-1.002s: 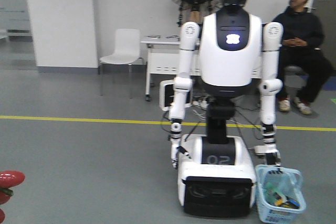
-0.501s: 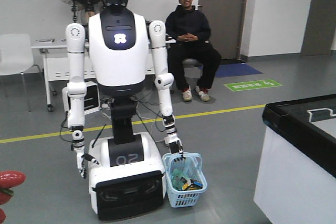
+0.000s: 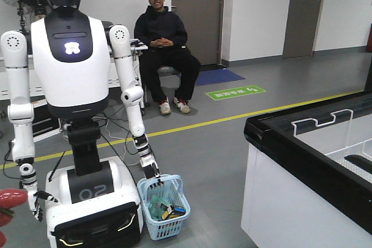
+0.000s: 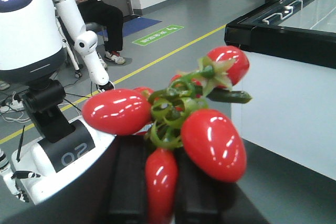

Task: Pick snacks and fruit into basket
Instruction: 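Drive up to face the robot holding the light-blue basket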

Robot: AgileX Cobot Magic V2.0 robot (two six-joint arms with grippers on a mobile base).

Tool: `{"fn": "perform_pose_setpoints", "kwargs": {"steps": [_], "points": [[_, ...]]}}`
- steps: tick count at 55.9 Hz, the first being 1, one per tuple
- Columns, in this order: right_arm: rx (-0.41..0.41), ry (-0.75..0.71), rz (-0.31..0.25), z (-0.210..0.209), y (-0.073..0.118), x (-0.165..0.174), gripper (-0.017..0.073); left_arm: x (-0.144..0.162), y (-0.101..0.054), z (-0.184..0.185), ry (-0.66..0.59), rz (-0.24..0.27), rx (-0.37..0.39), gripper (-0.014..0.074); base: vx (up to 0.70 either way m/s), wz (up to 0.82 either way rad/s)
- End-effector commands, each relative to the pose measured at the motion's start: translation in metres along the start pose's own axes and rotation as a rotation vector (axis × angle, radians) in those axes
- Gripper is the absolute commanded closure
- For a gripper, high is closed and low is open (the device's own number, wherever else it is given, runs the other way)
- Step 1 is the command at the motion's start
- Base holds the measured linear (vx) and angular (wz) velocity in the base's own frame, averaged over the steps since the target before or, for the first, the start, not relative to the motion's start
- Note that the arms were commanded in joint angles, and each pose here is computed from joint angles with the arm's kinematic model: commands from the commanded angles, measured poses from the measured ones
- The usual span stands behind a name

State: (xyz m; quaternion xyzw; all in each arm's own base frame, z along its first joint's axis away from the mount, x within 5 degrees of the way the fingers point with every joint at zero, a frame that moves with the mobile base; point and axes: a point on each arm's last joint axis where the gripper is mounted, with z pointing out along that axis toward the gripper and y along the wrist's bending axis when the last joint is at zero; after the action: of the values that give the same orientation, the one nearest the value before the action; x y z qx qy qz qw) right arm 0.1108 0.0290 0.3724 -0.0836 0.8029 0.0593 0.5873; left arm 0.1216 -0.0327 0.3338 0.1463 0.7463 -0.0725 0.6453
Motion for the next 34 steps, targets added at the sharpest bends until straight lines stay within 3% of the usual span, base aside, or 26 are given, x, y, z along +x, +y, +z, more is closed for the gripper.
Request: {"fn": "perform_pose_setpoints", "kwargs": {"steps": [1, 34], "points": [[-0.013, -0.11, -0.023, -0.0044, 0.0008, -0.0156, 0.0568, -0.014, 0.0043, -0.0021, -0.08, -0.02, -0.042, 0.0602, 0.18, -0.18], [-0.013, -0.11, -0.023, -0.0044, 0.0008, -0.0156, 0.0568, -0.014, 0.0043, -0.0021, -0.08, -0.02, -0.042, 0.0602, 0.23, -0.12]]}}
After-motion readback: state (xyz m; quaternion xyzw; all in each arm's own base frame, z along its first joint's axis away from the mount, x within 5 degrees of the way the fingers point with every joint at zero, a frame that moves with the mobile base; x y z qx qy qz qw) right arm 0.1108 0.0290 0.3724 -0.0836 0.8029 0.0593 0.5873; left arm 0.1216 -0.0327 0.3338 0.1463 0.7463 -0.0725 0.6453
